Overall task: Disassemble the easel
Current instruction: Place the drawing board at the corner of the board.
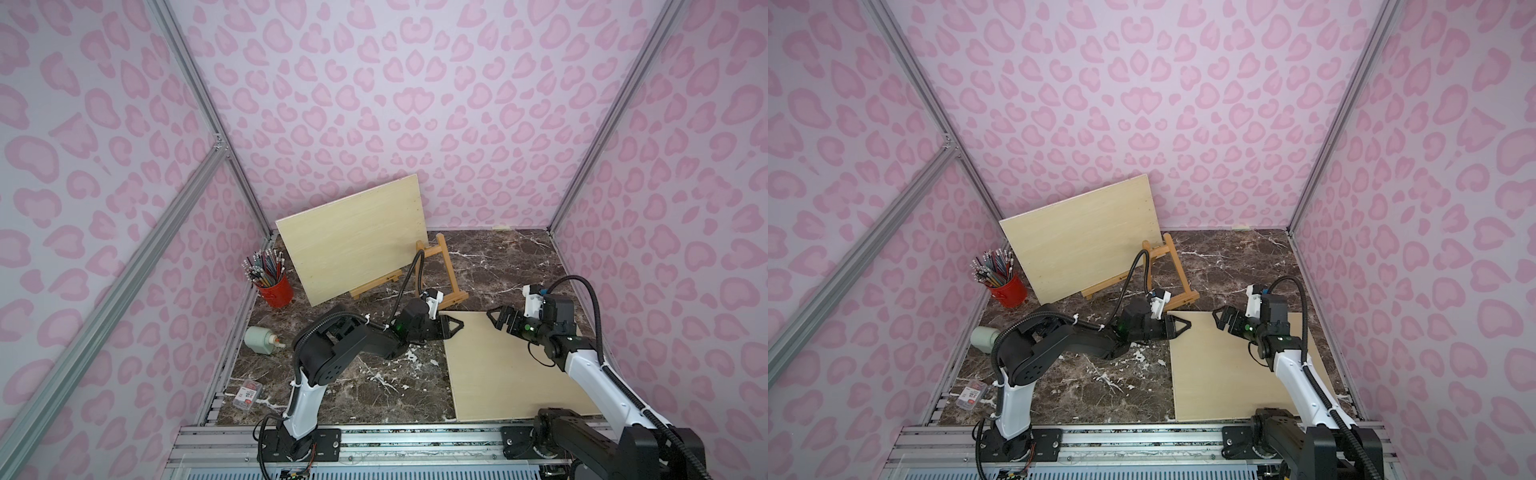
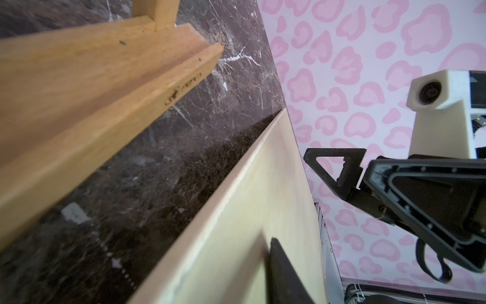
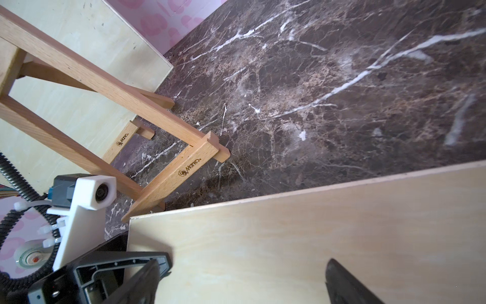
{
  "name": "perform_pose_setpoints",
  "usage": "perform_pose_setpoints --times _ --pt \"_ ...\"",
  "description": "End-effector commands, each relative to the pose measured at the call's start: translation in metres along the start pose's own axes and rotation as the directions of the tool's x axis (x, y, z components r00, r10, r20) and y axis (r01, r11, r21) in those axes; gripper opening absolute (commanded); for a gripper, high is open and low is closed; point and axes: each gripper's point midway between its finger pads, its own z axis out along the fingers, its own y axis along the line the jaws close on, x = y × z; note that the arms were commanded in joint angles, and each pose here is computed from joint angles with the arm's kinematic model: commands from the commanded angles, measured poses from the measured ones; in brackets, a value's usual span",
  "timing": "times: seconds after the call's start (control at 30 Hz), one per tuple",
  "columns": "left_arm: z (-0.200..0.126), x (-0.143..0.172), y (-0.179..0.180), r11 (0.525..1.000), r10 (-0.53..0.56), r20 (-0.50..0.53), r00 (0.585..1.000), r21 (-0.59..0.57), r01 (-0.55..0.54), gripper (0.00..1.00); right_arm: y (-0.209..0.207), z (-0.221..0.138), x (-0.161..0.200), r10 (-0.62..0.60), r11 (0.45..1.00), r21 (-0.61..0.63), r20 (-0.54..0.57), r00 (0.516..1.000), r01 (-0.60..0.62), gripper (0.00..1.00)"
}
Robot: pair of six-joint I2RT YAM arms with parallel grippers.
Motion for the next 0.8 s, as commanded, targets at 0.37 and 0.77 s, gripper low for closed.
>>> perform_pose_setpoints --times 0.37,0.77 --pt "-0.0200 0.0065 0.0983 0.862 0.226 -0.045 0.973 -0.456 -0.221 0.23 0.0034 -0.0008 -0.0017 -0.012 1.000 -0.027 0.019 1.000 0.013 1.00" --pt "-0.0197 0.0063 0.0961 0.850 0.230 -0.053 0.972 -0.476 -0.227 0.40 0.0038 -0.0029 0.0001 -0.018 0.999 -0.033 0.026 0.999 0.019 0.99"
